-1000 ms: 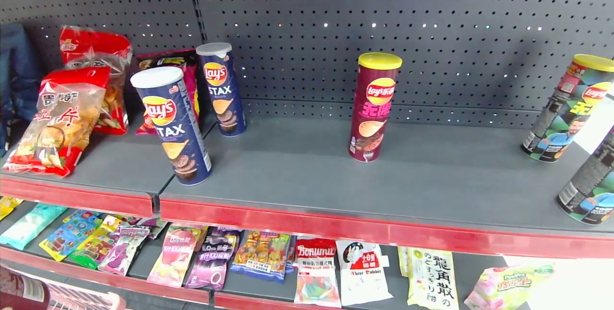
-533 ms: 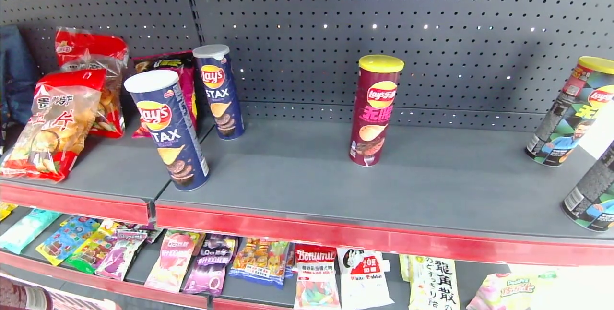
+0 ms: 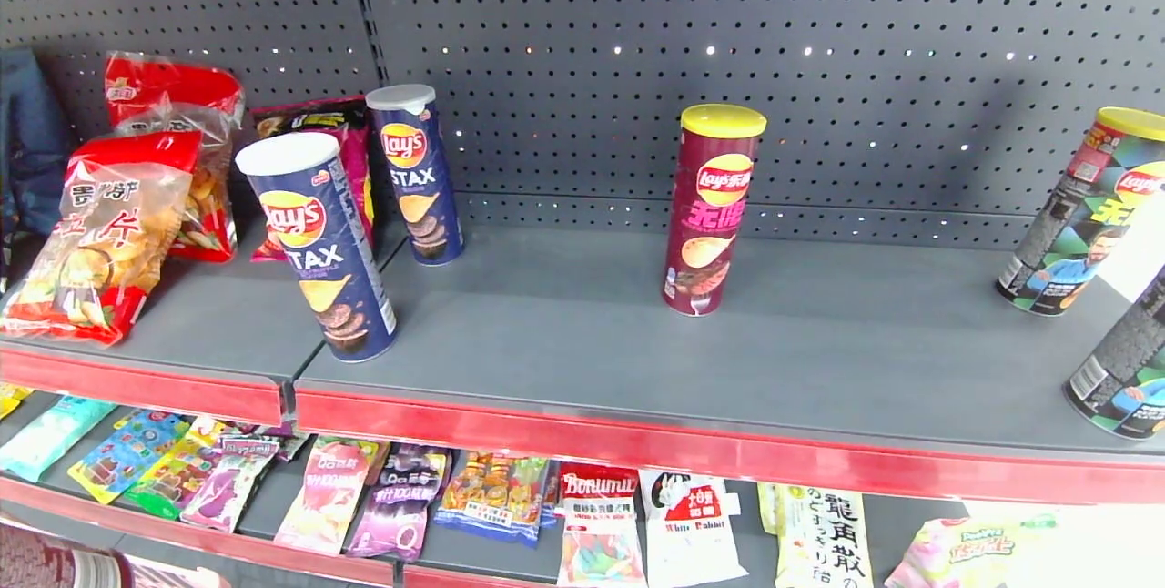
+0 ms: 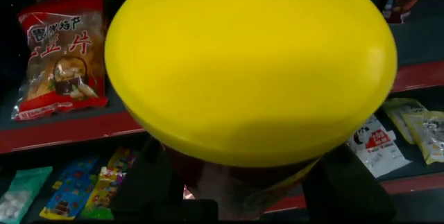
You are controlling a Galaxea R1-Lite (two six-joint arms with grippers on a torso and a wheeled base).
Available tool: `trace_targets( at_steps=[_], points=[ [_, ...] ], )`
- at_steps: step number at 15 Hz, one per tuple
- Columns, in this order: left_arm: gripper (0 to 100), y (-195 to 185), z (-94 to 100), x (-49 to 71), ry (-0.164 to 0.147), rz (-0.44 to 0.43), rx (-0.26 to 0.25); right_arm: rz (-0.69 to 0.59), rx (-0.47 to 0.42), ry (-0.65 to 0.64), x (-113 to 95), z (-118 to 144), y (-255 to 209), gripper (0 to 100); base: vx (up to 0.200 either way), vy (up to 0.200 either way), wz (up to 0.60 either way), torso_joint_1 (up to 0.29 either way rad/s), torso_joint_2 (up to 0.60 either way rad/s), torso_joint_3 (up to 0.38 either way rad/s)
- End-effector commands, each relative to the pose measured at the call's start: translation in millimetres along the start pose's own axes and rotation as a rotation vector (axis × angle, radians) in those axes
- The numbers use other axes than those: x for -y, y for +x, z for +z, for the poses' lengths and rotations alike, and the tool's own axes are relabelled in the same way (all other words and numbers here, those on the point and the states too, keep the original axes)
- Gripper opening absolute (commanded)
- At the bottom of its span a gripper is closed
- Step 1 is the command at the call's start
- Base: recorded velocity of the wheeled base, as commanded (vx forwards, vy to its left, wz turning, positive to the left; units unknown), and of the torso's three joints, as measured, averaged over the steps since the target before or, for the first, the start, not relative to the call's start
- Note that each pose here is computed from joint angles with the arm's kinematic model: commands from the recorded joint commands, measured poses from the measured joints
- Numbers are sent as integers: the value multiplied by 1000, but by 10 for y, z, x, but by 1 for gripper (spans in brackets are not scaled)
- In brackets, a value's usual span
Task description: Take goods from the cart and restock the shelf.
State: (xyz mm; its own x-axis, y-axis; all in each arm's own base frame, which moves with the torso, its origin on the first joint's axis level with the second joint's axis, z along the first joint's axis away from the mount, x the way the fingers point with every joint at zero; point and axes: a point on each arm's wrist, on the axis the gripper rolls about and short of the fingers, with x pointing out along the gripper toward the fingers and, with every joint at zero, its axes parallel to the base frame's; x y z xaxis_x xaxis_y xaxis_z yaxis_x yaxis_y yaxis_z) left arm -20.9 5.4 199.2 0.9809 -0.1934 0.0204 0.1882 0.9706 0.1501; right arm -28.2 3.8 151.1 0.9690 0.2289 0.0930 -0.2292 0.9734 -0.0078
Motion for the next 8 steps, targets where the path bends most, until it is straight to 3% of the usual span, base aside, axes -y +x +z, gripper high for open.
trace_targets(
  at_steps=[1,5,8],
  points=[
    [0,64,15,1,-19,-13,-28,262,-80,-89,29,578,412,100,0,0,0,0,0,0],
    [0,149,56,1,-23,-35,-59,547,-169,-57,-16,987,1076,100,0,0,0,0,0,0],
    [0,189,60,-1,-21,-25,-79,544,-268,-56,-161,1089,1757,100,0,0,0,0,0,0]
  ],
)
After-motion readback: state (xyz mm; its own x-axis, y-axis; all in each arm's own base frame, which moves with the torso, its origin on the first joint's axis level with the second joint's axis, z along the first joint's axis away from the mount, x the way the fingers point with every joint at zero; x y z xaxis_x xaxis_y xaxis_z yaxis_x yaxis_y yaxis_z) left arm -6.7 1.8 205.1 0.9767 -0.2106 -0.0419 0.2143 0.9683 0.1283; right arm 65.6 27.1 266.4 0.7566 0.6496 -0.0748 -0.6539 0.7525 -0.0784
